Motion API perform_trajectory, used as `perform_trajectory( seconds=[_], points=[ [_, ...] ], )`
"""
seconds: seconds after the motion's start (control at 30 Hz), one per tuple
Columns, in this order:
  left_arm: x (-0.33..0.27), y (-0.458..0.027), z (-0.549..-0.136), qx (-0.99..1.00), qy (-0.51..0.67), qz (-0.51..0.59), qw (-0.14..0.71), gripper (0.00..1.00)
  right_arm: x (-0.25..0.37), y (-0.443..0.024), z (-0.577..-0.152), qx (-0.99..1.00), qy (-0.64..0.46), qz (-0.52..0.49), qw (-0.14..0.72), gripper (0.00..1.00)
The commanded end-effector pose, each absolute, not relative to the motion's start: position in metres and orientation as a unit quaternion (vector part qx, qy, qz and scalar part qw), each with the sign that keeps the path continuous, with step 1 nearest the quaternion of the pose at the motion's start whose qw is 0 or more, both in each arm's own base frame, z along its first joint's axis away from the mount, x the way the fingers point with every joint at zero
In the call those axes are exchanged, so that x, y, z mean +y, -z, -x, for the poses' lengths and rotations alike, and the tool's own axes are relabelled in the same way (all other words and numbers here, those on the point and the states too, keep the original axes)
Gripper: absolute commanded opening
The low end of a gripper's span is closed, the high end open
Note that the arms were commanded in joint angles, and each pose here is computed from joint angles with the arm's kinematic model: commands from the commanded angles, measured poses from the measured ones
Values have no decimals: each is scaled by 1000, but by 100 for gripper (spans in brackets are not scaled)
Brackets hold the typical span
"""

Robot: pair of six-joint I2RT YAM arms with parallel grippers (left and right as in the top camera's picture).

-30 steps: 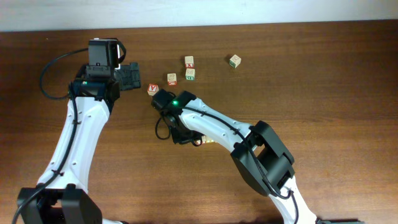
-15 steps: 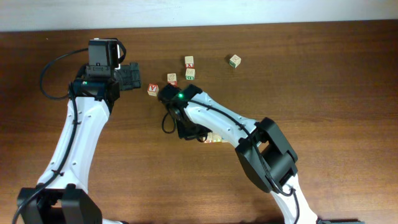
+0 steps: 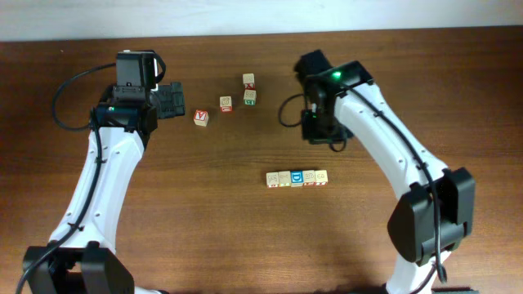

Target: Rotate 5 blocks

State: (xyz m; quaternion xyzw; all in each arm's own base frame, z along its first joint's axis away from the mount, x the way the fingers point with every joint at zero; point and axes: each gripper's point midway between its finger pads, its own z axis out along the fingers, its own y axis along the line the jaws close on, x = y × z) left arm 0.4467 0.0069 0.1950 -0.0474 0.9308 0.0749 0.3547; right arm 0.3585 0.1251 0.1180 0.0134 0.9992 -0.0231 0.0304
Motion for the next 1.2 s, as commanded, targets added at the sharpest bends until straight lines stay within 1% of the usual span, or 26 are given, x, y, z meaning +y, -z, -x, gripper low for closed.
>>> perform_trajectory(
  seconds=[0.0,0.07,0.2,0.27,0.47,0.5,0.63,0.7,0.73,0.8,0.87,0.97,1.17],
  points=[
    [10,-202,-451,927,-79,57,363,99,101,-84,-344,999,15,-23,-19,22],
    [10,-202,-451,927,-79,57,363,99,108,-59,-336,999,-36,-10,-38,22],
    [10,-202,-451,927,-79,57,363,99,107,-28,-318,997,-44,-19,-59,22],
    [10,-202,-451,927,-79,57,363,99,105,-22,-314,997,-43,-20,-62,22],
    [10,-202,-451,927,-79,56,363,99,104,-19,-315,997,-40,-20,-58,21],
    [10,-202,-451,927,-79,56,363,99,107,-21,-317,997,-49,-20,-56,13],
    [10,-202,-451,927,-79,56,363,99,119,-63,-337,996,-89,-15,6,13],
    [10,-202,-451,927,-79,56,363,99,112,-79,-337,996,-86,-21,26,14],
    [10,-202,-451,927,-79,56,363,99,106,-82,-336,996,-76,-26,25,16],
    [10,-202,-451,927,-79,56,363,99,94,-78,-331,998,-55,-33,14,17],
    [10,-202,-451,927,-79,56,363,99,89,-63,-326,998,-45,-36,2,16],
    [10,-202,-451,927,-79,56,363,99,90,-42,-319,998,-47,-36,-15,13],
    [10,-202,-451,927,-79,56,363,99,89,-20,-312,998,-49,-37,-14,12]
  ],
)
